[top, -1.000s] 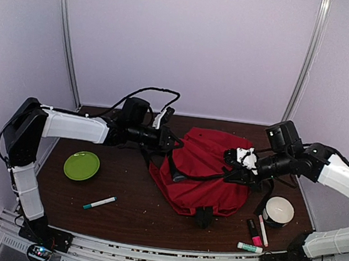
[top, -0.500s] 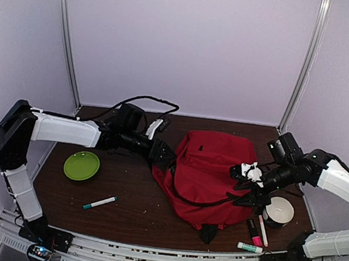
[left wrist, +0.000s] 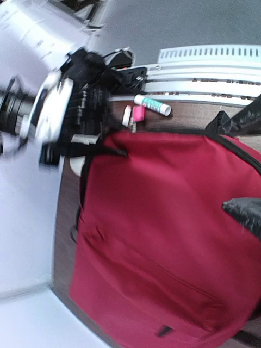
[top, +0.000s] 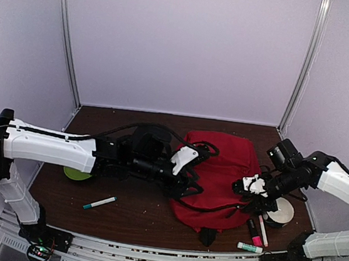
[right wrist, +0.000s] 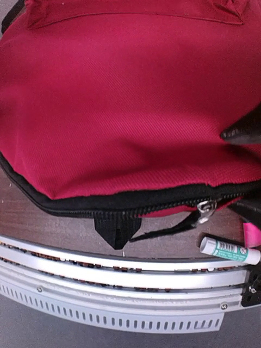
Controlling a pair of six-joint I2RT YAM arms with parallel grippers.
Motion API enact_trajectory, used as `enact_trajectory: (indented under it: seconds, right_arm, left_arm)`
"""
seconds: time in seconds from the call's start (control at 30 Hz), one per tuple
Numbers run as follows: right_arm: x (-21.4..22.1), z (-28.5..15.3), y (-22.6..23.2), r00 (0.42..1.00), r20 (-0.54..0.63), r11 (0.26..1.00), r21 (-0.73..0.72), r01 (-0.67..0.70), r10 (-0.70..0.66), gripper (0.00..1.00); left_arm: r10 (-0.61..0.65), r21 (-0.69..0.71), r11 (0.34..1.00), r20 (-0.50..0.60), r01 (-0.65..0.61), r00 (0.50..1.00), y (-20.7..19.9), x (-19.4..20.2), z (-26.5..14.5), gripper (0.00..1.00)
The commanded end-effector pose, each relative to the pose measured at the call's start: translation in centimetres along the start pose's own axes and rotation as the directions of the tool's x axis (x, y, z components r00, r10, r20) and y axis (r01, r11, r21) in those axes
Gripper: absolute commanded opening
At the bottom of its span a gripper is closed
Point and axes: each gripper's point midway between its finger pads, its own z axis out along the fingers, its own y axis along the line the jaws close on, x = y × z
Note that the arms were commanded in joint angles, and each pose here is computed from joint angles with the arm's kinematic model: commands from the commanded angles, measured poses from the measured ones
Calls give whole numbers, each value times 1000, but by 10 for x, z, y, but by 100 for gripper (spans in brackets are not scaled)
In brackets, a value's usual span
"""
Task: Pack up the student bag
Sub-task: Adjust the student bag at the center of the board, then hold the largest pocket of the student bag.
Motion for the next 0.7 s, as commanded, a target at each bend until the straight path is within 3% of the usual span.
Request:
enact_trajectory:
  seconds: [0.0,0.1,0.23,0.5,0.67]
  right_arm:
    - [-3,1,-2,999,37,1000,-6,-21,21,21]
    - [-18,-3,-2,993,114,999,-34,-41,45,15]
    - [-32,-7,-1,984,163,995,-78,-54,66,14]
    - [-40,-8,-6,980,187,995,-78,-57,71,13]
    - [-41,-8,-10,977,195,996,-54,-70,80,12]
  left_arm:
    - [214,-43,976,34,-212,976,-24,-13,30,38]
    - [273,-37,962,40,-272,961,-47,-8,50,35]
    - [219,13,976,31,-220,975,-55,-6,67,32]
    - [143,-9,990,-38,-144,989,-47,0,92,44]
    - [119,22,993,-33,-118,992,-54,2,86,37]
